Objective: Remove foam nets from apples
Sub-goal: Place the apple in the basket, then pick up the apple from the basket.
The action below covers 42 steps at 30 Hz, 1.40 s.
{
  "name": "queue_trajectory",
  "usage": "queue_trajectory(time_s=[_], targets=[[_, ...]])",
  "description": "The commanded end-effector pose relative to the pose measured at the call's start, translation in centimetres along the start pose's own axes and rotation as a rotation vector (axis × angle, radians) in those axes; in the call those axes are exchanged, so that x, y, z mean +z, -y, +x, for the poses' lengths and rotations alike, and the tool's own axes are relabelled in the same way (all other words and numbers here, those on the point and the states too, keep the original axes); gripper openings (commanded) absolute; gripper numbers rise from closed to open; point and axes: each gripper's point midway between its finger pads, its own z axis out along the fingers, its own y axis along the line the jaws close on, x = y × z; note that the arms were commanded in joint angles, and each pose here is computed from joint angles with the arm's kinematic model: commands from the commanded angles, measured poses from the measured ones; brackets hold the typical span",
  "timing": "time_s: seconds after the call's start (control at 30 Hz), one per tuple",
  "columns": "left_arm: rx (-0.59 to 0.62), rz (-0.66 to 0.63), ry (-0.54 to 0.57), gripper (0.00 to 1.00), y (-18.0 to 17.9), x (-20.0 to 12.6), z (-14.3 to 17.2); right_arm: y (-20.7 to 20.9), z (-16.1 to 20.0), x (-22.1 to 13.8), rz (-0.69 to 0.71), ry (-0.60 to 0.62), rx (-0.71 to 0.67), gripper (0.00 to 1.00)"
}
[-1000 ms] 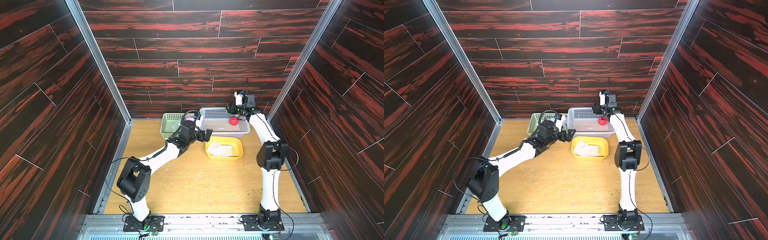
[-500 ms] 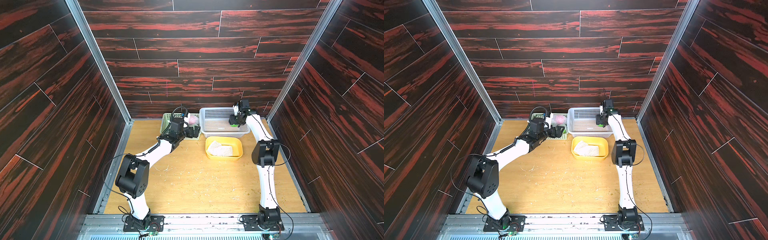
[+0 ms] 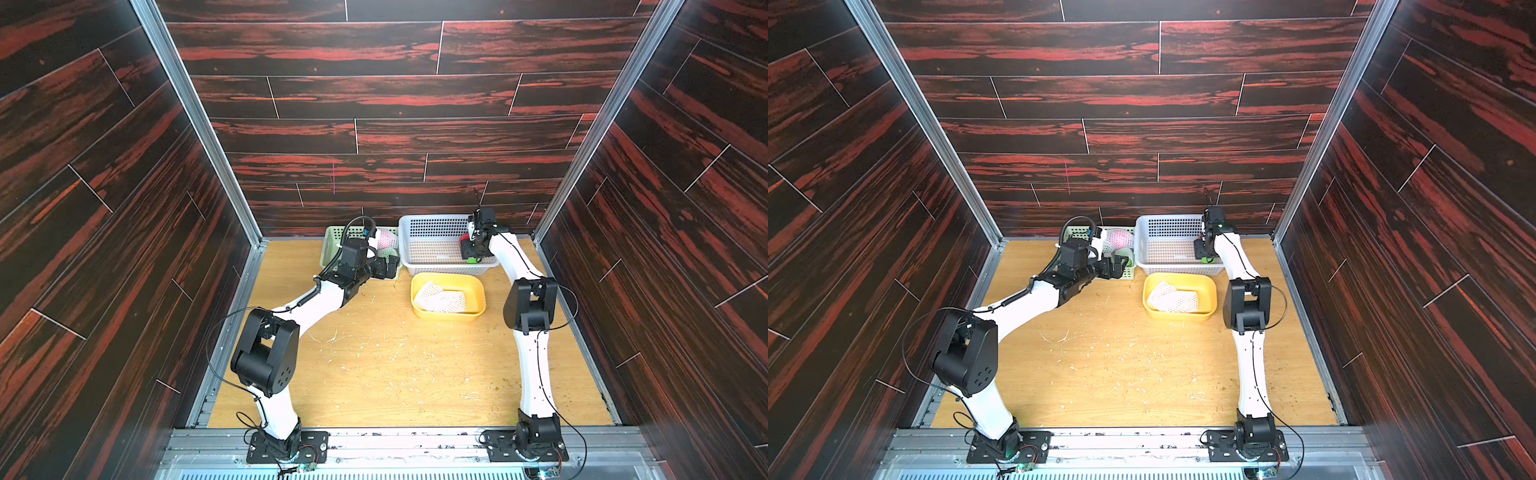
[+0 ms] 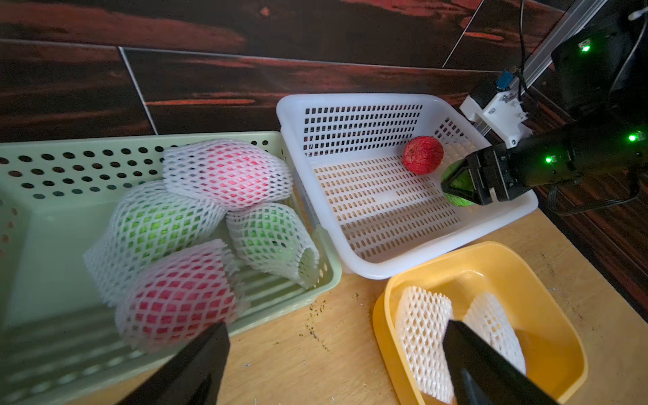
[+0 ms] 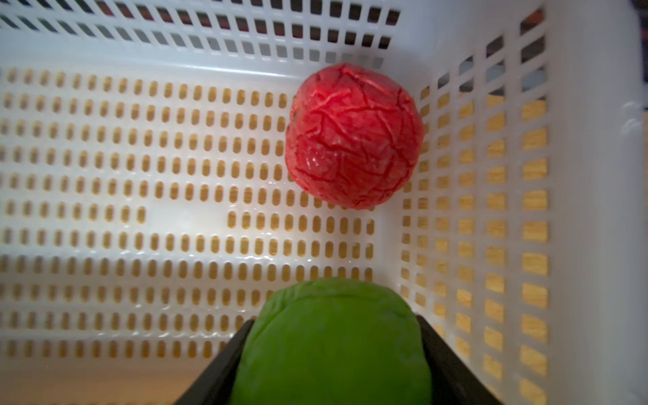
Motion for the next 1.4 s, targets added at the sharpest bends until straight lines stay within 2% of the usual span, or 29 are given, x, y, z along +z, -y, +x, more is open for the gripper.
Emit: queue_trajectory(time_s=[0.0,0.17,0.37,0.43,0.63,0.77,0.9,1.1,1.2,1.37], targets=[[0.015,-0.027,0.032,1.00,-1.0,-0.7,-1.6,0.5,0.0,0.6,0.034,0.008,-0.015,0.73],[0.051,-0.066,0.028,1.00,-2.0,-1.1,-1.9,0.7,-0.5,0.0,0.051,0.030,-0.032,0.85],[0.076,-0.111,0.021,1.00,-3.5,-1.5,-2.7,0.8,-1.9,-2.1,0.048,0.077,-0.021,0.87],[0.072,-0.128,0.020,1.00,-4.3,-1.8,-3.4,0.3,-2.8,-4.0,0.022,0.108,-0.017,0.87],[0.064,-0.161,0.023,1.00,-5.8,-2.2,-6.2,-1.1,-5.8,-12.5,-0.074,0.181,0.020,0.88],[0.053,-0.193,0.018,1.00,-6.7,-2.0,-8.1,-2.4,-6.0,-17.1,-0.102,0.222,0.028,0.87],[0.038,-0.222,-0.015,1.00,-7.8,-0.5,-8.8,-6.1,-4.5,-20.1,-0.245,0.287,0.025,0.87],[-0.016,-0.253,-0.141,1.00,-10.2,2.4,-7.1,-11.3,0.1,-25.6,-0.591,0.520,0.019,0.87],[-0.019,-0.272,-0.182,1.00,-10.9,3.4,-6.2,-11.9,3.3,-26.6,-0.652,0.623,0.016,0.87],[-0.044,-0.269,-0.316,1.00,-11.3,4.3,-3.2,-13.2,8.7,-26.2,-0.729,0.674,0.027,0.87]])
